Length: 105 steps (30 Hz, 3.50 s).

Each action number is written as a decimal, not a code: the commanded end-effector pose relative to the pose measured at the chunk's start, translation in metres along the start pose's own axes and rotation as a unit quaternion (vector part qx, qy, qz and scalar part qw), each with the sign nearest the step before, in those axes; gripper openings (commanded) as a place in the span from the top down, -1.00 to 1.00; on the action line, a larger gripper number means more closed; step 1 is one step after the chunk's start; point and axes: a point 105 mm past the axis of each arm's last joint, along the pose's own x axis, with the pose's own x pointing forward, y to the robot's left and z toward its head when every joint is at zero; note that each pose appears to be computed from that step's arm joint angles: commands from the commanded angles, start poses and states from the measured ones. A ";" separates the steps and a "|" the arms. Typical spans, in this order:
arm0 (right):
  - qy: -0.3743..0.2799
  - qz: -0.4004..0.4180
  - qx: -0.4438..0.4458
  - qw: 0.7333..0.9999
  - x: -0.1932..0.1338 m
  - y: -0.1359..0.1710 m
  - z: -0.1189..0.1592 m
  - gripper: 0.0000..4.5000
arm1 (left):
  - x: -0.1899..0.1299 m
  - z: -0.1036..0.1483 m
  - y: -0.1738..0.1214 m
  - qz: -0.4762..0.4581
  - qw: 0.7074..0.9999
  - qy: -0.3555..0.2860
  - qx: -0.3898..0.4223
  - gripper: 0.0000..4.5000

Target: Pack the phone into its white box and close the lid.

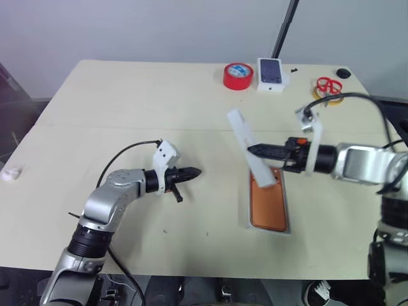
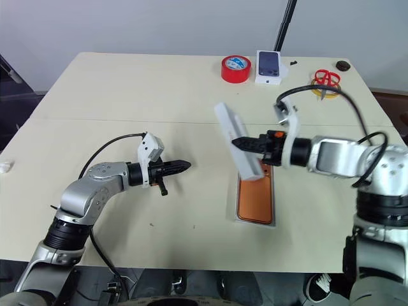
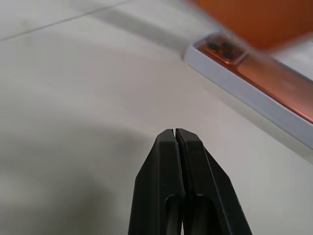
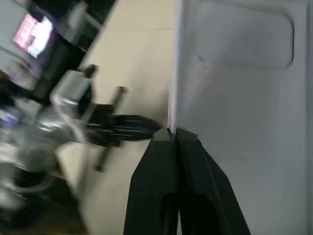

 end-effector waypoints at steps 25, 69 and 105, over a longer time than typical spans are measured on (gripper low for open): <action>0.062 -0.212 -0.169 0.961 -0.037 -0.022 -0.017 0.95 | 0.056 0.025 -0.041 -0.085 0.995 -0.040 0.026 0.98; 0.124 -0.299 -0.420 0.848 -0.089 -0.079 0.005 0.95 | 0.094 0.046 -0.079 -0.170 0.982 -0.053 0.060 0.98; 0.049 -0.161 -0.260 0.951 -0.016 -0.056 -0.039 0.95 | 0.101 0.081 -0.103 -0.207 0.971 -0.098 0.068 0.98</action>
